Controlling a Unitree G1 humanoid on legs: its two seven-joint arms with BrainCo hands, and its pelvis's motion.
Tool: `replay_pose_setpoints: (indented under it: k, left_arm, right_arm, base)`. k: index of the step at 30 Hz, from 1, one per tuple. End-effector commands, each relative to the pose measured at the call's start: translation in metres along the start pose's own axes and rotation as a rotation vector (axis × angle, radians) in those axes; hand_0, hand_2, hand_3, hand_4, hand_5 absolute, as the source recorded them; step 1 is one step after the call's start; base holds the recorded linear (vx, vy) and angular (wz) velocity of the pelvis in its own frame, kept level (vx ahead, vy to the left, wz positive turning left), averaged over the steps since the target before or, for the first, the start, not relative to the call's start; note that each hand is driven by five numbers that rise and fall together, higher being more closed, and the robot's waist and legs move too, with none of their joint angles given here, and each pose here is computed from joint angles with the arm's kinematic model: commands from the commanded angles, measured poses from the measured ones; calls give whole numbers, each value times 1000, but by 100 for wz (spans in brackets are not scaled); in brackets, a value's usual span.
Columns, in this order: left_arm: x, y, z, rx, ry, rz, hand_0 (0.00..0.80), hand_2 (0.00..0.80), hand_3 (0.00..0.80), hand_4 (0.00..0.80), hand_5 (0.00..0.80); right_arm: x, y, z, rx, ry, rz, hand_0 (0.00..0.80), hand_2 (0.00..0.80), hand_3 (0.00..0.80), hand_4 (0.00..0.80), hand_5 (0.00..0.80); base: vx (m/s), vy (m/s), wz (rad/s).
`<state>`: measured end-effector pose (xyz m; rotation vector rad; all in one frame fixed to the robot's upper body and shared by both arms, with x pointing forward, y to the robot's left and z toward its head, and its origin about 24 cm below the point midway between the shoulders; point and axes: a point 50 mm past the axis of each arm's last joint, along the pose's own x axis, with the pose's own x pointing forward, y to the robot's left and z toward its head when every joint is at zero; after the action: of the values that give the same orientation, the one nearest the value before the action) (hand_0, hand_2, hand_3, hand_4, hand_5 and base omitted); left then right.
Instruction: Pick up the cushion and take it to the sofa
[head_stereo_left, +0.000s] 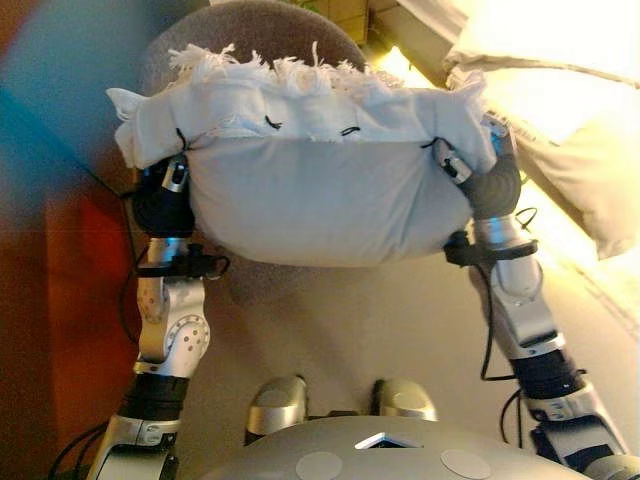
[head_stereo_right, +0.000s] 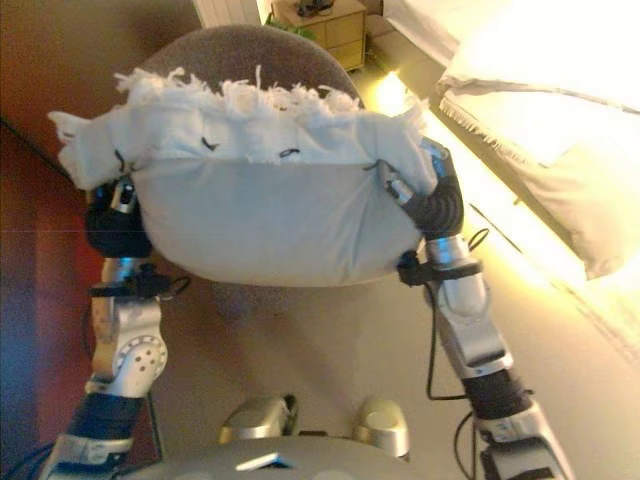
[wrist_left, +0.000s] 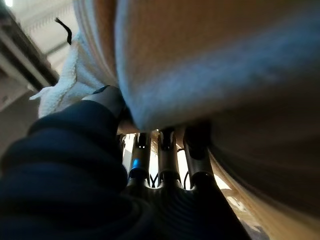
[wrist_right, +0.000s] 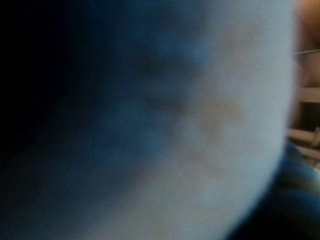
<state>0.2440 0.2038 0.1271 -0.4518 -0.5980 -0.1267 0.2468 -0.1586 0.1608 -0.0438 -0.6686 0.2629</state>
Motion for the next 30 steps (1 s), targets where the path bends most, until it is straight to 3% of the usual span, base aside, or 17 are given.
replay_pose_setpoints:
  k: [1,11,21,30]
  left_arm:
    - [15,-27,29,32,-159,-215,800,800,800,800,800]
    - [-8,-29,19,-94,-120,-158,800,800,800,800,800]
    - [1,-46,3,-133,-67,-176,800,800,800,800,800]
    - [3,-39,7,-112,-49,-213,800,800,800,800,800]
  right_arm:
    - [24,18,39,113,-255,81,800,800,800,800,800]
    - [1,5,21,77,-127,123,800,800,800,800,800]
    - [5,9,16,35,-88,82,800,800,800,800,800]
    - [-6,5,13,56,-80,31,800,800,800,800,800]
  base:
    - [373,-313,25]
    - [289,-217,26]
    - [207,35,58]
    - [144,52,-4]
